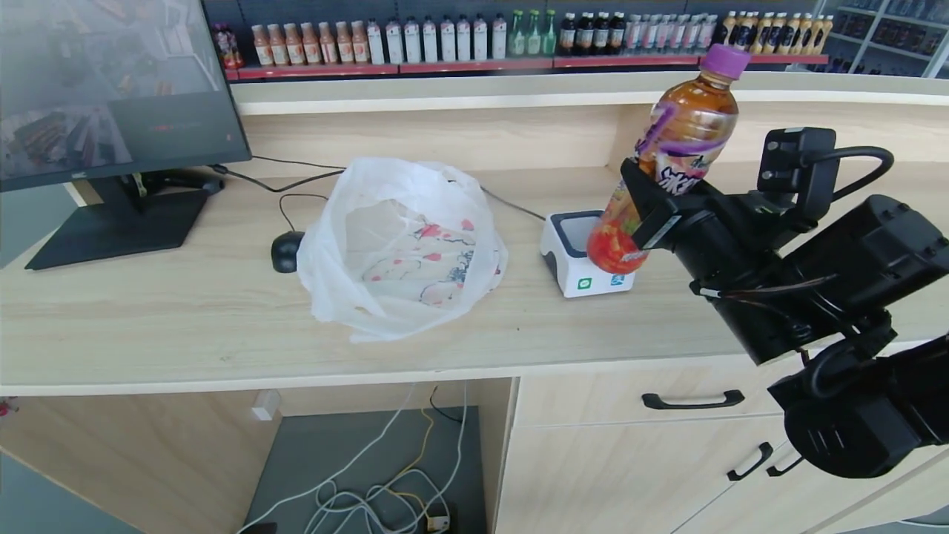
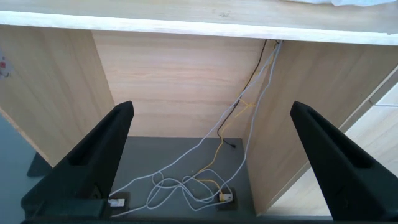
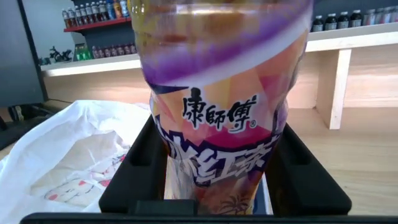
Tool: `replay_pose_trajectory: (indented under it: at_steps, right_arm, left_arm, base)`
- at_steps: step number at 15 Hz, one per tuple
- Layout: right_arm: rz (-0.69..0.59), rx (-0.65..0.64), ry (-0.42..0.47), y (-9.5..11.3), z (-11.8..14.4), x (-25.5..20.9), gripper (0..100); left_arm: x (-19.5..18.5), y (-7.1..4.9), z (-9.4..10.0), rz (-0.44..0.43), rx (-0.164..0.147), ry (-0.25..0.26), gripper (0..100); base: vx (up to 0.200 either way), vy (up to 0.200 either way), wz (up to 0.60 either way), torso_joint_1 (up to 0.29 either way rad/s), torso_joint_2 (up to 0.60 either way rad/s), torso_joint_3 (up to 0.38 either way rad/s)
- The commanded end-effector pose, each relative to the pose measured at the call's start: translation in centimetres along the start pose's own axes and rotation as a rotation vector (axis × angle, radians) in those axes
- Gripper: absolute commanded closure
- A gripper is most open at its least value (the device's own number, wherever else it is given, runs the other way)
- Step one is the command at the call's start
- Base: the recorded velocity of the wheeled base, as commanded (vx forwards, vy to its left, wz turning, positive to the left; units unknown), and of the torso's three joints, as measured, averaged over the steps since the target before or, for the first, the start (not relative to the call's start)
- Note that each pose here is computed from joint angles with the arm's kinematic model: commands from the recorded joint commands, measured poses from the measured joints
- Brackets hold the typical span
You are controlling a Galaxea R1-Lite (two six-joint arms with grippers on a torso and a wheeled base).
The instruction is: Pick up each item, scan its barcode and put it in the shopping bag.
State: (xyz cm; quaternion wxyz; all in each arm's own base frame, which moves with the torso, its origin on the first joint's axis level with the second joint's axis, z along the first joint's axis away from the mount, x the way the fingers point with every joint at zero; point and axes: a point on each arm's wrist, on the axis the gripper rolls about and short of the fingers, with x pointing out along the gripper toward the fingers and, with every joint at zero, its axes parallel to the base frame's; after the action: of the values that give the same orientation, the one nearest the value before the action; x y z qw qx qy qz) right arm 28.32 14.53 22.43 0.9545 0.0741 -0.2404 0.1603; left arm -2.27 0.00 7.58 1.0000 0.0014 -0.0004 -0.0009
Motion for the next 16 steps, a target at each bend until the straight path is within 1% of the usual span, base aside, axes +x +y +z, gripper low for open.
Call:
replay_pose_trajectory:
  at_steps: [1,5,8,10,13,16]
  right_arm:
    - [0.014,0.007,-0.007,0.4,0.7,-0.5,100]
    - [0.031,-0.008,0.014,0.5,1.3,-2.1,100]
    - [0.042,-0.004,0.013,0.9,1.0,-1.6,100]
    - [0.034,0.004,-0.003,1.2,0.6,0.1,100]
    - [0.034,0.087,0.028,1.5,0.3,1.8,100]
    - [0.007,0.245,0.006,0.8,1.1,4.6,100]
  left_arm:
    - [0.0,0.0,0.0,0.0,0.0,-0.001,0]
    - [0.0,0.0,0.0,0.0,0.0,-0.001,0]
    - [0.0,0.0,0.0,0.0,0.0,-0.001,0]
    - [0.0,0.0,0.0,0.0,0.0,-0.001,0]
    - [0.0,0.0,0.0,0.0,0.0,-0.001,0]
    - [0.0,0.0,0.0,0.0,0.0,-0.001,0]
  base:
    - [0.0,0.0,0.0,0.0,0.0,0.0]
    - [0.0,0.0,0.0,0.0,0.0,0.0]
    - [0.0,0.0,0.0,0.0,0.0,0.0]
    - [0.0,0.0,0.0,0.0,0.0,0.0]
    - [0.0,0.0,0.0,0.0,0.0,0.0]
    - [0.0,0.0,0.0,0.0,0.0,0.0]
